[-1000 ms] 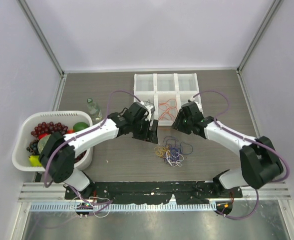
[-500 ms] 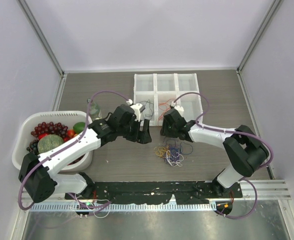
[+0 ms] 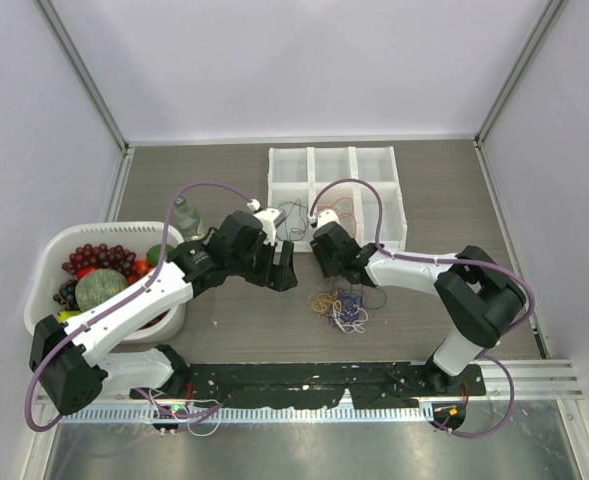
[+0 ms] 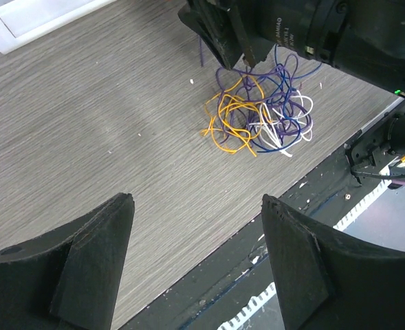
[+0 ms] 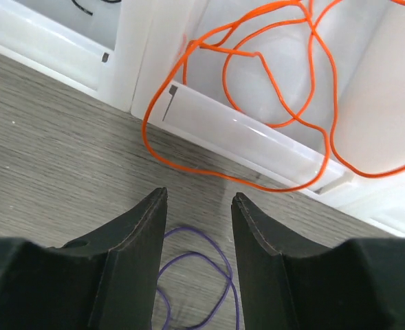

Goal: Untangle the cables

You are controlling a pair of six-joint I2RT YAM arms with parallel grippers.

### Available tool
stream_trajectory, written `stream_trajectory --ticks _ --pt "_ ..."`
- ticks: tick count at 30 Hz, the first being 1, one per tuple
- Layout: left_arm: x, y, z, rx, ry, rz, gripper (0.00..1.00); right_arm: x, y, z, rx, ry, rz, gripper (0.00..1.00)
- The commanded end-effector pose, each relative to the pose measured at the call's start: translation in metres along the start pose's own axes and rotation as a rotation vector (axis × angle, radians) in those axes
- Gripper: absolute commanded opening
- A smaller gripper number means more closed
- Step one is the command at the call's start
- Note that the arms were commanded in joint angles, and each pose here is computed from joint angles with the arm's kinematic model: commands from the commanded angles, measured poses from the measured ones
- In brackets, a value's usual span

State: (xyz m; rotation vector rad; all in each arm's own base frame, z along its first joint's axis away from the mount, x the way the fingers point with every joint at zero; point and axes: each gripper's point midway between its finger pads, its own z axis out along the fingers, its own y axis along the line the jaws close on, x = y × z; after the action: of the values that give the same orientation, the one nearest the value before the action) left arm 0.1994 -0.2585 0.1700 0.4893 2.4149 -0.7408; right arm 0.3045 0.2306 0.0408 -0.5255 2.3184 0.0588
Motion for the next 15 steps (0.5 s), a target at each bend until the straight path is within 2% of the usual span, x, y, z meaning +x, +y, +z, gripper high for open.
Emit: stream_trajectory --ticks 1,8,15 --pt "-0.01 -0.006 -0.016 0.013 -0.037 0.022 0.79 -0.027 0.006 0.006 0.002 -0.089 -0.114 0.48" --pt "-0.008 -0.003 -0.026 -0.002 -0.062 0.012 0.79 -0.032 0.01 0.02 0.06 -0.09 -0.274 0.49" --pt "-0.005 0.001 -0.033 -0.02 -0.063 0.004 0.79 -0.026 0.01 0.033 0.101 -0.06 -0.318 0.47"
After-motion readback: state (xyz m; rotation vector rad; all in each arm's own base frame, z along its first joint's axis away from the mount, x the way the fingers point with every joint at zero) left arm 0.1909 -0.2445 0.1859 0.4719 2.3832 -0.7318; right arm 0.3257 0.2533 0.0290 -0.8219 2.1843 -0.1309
